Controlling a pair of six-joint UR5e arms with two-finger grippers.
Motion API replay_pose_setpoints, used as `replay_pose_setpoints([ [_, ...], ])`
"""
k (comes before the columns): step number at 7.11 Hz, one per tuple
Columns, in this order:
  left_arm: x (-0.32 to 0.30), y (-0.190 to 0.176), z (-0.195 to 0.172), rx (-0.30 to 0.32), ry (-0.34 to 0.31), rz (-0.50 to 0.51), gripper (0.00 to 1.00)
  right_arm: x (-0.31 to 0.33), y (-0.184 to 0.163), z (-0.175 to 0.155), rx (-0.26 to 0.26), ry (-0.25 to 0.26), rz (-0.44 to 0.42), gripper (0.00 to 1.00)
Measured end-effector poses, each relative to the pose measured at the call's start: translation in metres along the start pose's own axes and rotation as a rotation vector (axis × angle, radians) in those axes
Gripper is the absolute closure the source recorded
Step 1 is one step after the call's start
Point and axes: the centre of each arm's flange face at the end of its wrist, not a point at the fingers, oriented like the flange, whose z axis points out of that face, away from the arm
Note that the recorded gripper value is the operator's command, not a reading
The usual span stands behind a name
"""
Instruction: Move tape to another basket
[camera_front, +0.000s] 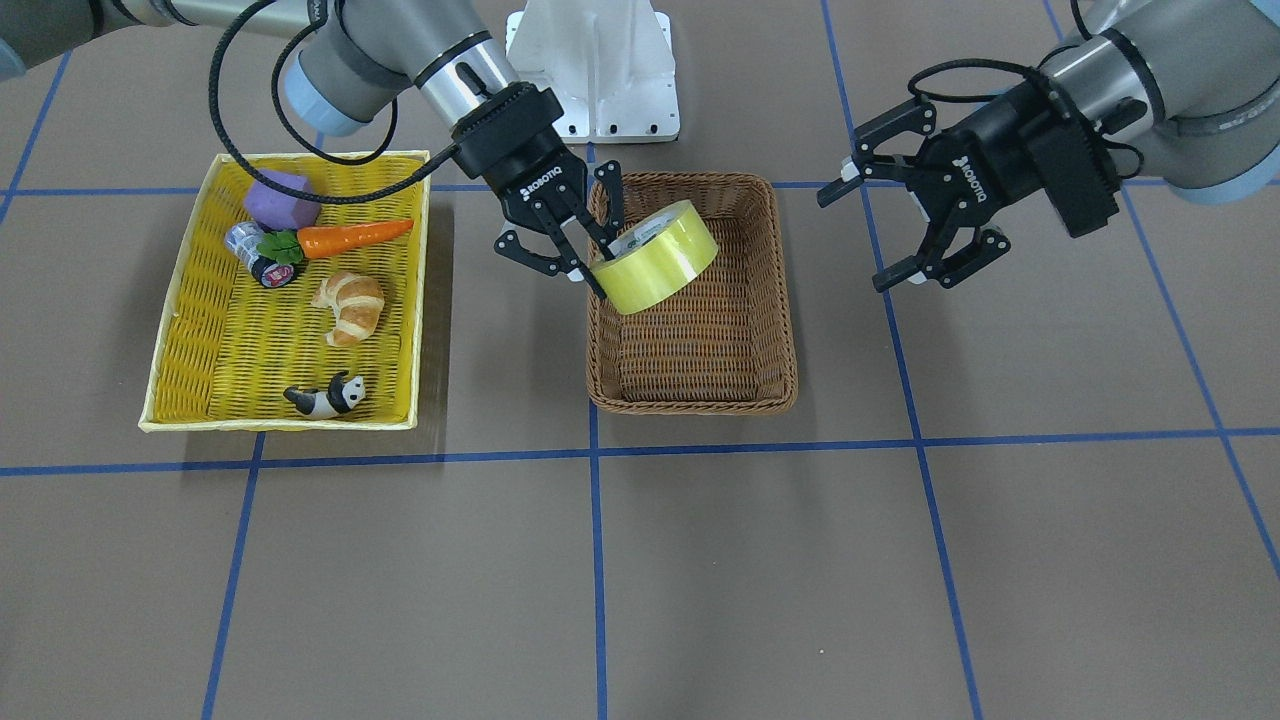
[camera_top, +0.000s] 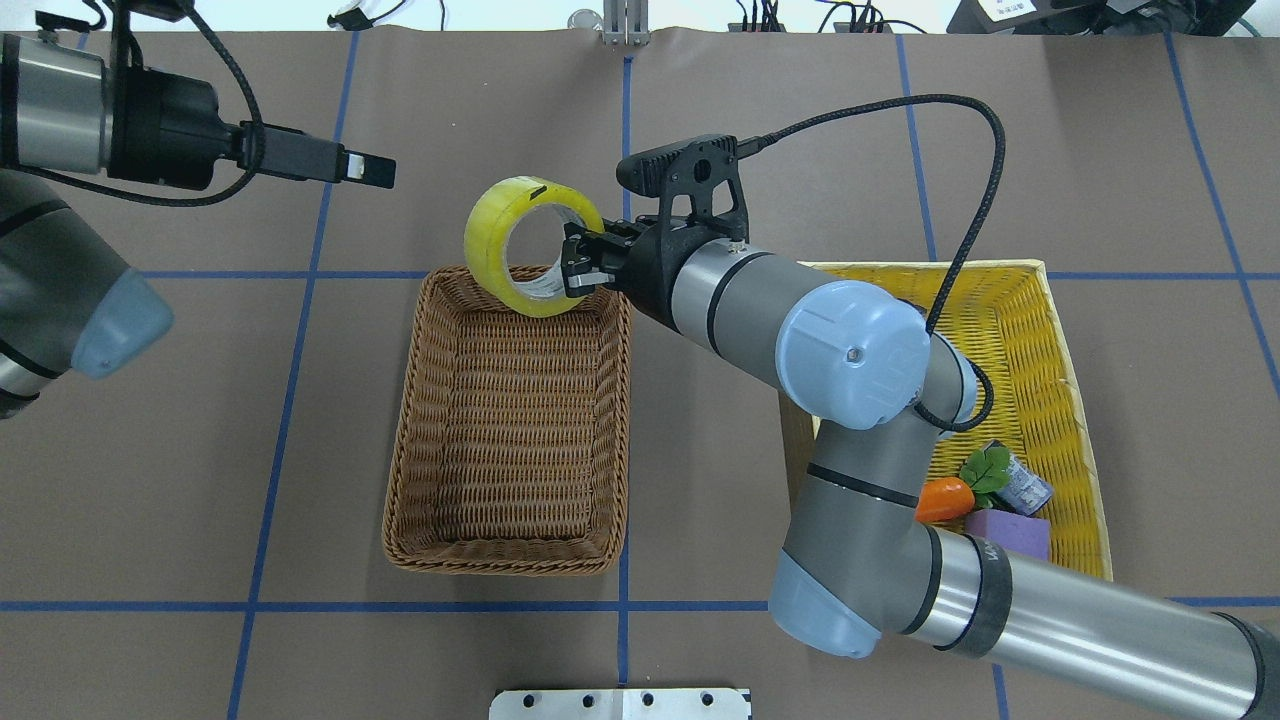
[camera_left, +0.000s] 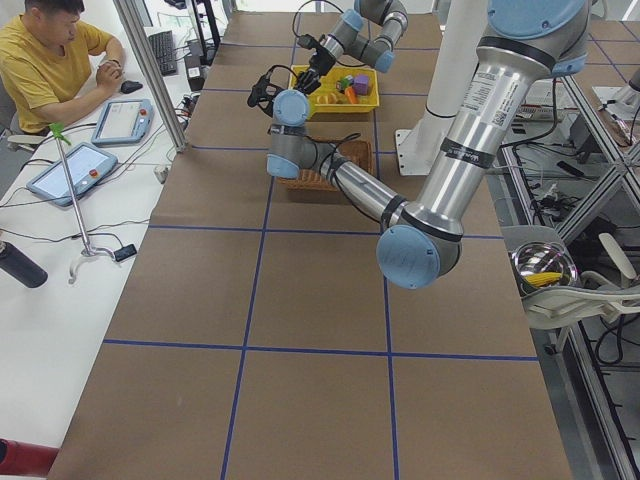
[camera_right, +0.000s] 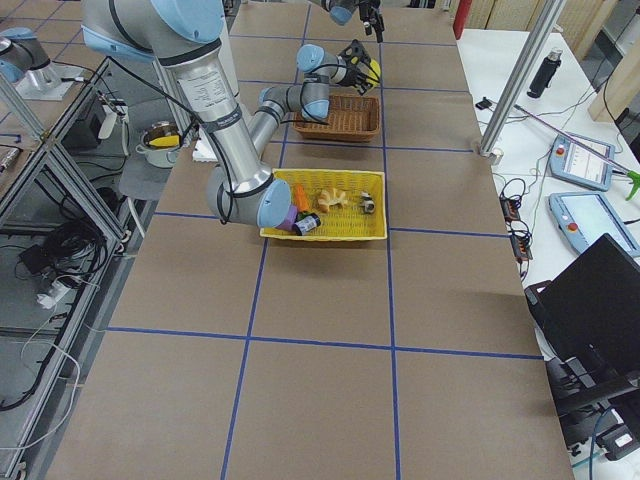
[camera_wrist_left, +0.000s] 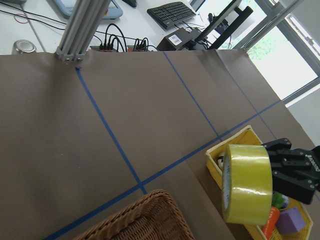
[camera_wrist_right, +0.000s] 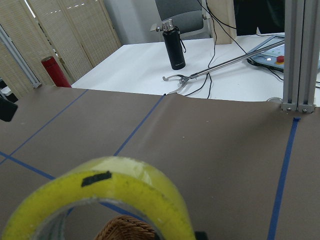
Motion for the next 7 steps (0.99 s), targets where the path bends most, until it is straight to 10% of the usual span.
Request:
replay_pose_setpoints([
  [7, 0.005, 0.011, 0.017, -0.007, 0.01, -0.004, 0.01, -0.042, -0.018, 0.012, -0.086, 0.088, -0.062, 1.0],
])
